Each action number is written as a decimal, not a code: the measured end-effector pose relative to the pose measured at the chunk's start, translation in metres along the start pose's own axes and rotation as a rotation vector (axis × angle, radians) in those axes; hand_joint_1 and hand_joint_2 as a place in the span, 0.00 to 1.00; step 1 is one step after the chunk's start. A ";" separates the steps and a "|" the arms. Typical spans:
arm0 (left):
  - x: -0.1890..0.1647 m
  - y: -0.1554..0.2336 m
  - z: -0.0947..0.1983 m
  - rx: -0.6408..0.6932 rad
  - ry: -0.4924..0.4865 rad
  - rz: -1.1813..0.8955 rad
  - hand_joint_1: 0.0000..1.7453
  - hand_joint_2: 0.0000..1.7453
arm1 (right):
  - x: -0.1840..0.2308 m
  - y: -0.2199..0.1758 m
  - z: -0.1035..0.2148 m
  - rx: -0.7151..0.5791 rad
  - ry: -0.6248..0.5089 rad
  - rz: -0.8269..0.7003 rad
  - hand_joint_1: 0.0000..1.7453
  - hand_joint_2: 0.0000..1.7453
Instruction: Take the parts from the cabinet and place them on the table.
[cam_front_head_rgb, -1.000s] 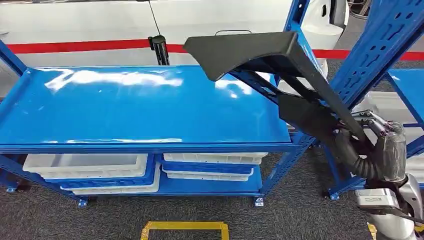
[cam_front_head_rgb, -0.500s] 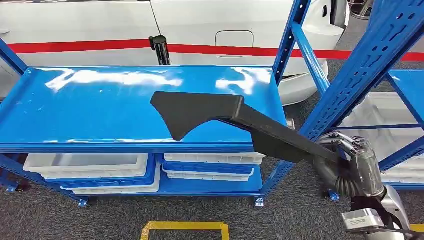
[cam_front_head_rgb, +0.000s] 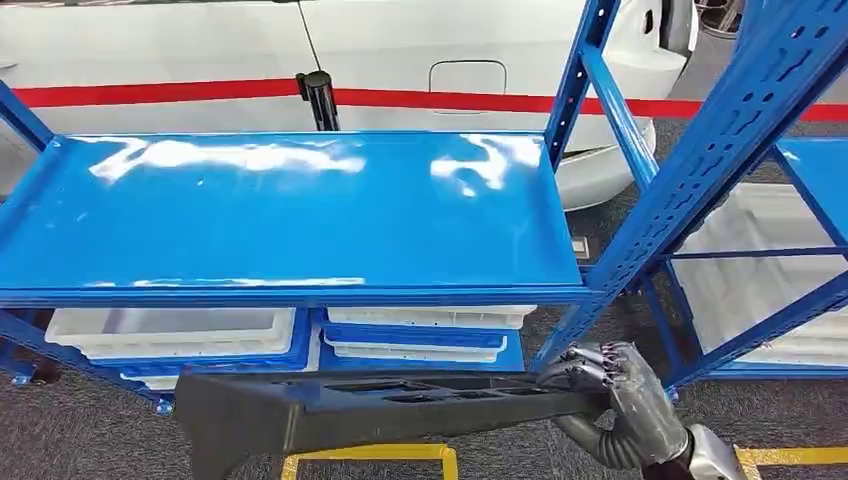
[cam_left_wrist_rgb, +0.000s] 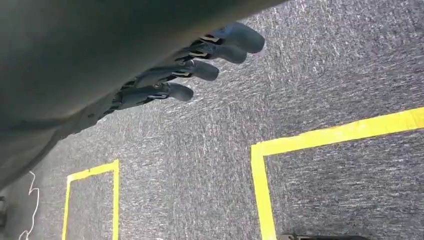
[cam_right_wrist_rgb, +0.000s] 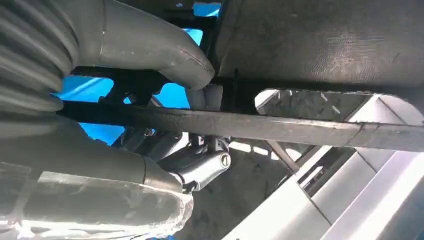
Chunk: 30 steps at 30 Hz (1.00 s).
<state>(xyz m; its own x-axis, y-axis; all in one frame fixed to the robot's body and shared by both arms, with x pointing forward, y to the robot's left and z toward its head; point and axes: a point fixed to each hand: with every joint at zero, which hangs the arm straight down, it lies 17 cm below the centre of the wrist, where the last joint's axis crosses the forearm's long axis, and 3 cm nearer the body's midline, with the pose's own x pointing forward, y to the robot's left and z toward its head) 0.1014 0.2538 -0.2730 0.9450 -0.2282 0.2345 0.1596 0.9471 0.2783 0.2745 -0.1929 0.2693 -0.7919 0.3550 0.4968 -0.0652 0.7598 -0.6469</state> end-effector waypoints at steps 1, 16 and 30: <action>0.000 0.000 0.000 0.000 0.000 -0.002 0.00 0.00 | 0.003 0.005 0.001 0.017 -0.002 -0.016 1.00 1.00; -0.005 -0.002 0.001 -0.016 0.012 -0.011 0.00 0.00 | 0.014 0.034 0.012 0.029 0.053 -0.117 1.00 1.00; -0.001 -0.015 0.004 -0.048 0.000 -0.021 0.00 0.00 | 0.016 0.041 0.012 -0.022 0.098 -0.185 1.00 1.00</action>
<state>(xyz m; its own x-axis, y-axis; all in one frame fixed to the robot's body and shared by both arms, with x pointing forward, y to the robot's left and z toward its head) 0.0971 0.2392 -0.2737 0.9412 -0.2477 0.2296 0.1925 0.9520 0.2380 0.2519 -0.1620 0.2437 -0.7048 0.2587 0.6606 -0.1898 0.8284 -0.5270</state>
